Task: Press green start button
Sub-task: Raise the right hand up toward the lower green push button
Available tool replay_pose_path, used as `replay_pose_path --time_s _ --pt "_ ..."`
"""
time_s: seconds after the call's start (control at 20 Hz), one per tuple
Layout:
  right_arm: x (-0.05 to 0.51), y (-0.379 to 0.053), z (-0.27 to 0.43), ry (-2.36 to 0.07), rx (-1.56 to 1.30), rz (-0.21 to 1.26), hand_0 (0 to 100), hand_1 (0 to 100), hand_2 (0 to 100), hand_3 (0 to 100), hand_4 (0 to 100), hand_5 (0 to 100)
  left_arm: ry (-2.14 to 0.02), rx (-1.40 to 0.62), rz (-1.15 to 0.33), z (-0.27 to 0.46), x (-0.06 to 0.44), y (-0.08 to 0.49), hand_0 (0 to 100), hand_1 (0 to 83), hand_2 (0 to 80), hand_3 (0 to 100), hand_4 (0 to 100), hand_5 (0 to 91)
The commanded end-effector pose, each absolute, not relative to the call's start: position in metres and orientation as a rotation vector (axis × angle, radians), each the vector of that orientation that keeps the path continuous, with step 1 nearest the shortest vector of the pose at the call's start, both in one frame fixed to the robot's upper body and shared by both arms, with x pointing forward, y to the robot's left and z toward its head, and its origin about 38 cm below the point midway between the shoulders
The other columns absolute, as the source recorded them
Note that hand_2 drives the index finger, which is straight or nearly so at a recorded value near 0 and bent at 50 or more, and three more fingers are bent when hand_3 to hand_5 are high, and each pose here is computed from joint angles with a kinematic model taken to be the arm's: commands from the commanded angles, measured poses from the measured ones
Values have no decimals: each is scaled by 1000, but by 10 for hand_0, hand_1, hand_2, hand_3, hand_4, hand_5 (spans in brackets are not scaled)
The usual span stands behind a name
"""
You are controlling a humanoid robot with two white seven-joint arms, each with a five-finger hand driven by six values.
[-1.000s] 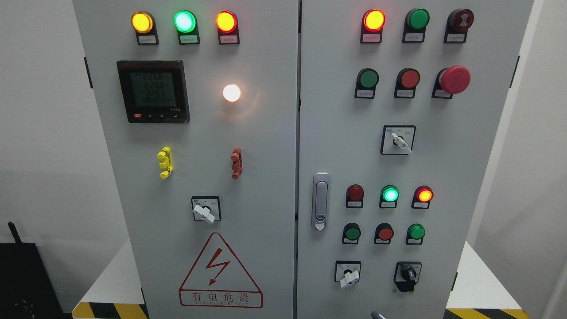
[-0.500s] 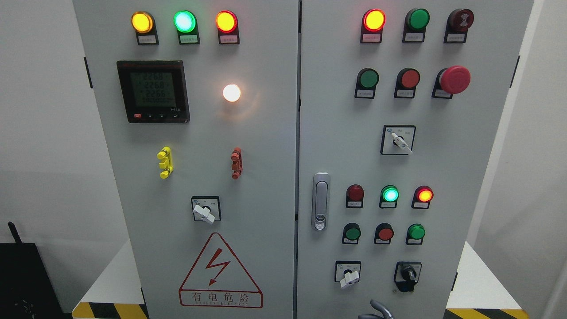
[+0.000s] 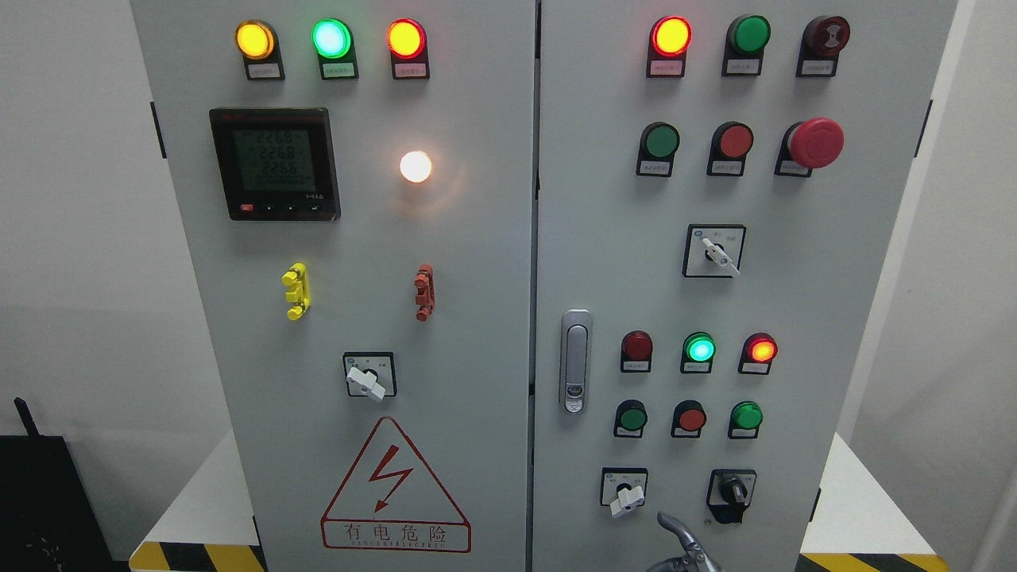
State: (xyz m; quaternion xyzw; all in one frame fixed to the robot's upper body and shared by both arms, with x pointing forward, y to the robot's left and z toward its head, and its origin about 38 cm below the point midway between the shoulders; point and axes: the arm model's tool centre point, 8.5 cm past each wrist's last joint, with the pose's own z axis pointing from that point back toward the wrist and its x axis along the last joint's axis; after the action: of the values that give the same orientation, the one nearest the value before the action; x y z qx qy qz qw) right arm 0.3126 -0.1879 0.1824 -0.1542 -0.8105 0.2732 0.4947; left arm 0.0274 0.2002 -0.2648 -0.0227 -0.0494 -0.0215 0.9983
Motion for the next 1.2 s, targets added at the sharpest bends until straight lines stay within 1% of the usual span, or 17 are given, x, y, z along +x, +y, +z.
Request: replay_pose_path --time_s 0.0,0.25,0.45,0.75,0.85,0.95,1.05,1.15 --pt "322 -196 192 -1956 -544 748 316 368 0 638 576 355 -73 -46 -40 -265 11 200 120 556 0 0 0 0" --pt "329 -202 195 -1947 -682 800 399 370 0 644 595 382 -73 -46 -40 -265 11 200 120 556 0 0 0 0" --pt "337 -204 198 -1940 -765 842 437 371 0 645 603 399 -73 -46 -40 -265 11 200 120 556 0 0 0 0" --pt "346 -203 202 -1929 -840 867 498 373 0 648 627 461 -73 -46 -40 -265 11 200 120 556 0 0 0 0" --pt "348 -203 203 -1927 -862 876 506 372 0 654 648 547 -73 -46 -40 -265 11 200 120 556 0 0 0 0" --pt "350 -203 205 -1931 -873 875 511 373 0 661 666 606 -73 -46 -40 -265 11 200 120 556 0 0 0 0" --pt "352 -202 205 -1932 -876 875 517 374 0 673 679 642 -73 -46 -40 -265 11 200 120 556 0 0 0 0" --pt "353 -203 205 -1923 -905 884 526 375 0 713 699 677 -73 -46 -40 -265 11 200 120 556 0 0 0 0"
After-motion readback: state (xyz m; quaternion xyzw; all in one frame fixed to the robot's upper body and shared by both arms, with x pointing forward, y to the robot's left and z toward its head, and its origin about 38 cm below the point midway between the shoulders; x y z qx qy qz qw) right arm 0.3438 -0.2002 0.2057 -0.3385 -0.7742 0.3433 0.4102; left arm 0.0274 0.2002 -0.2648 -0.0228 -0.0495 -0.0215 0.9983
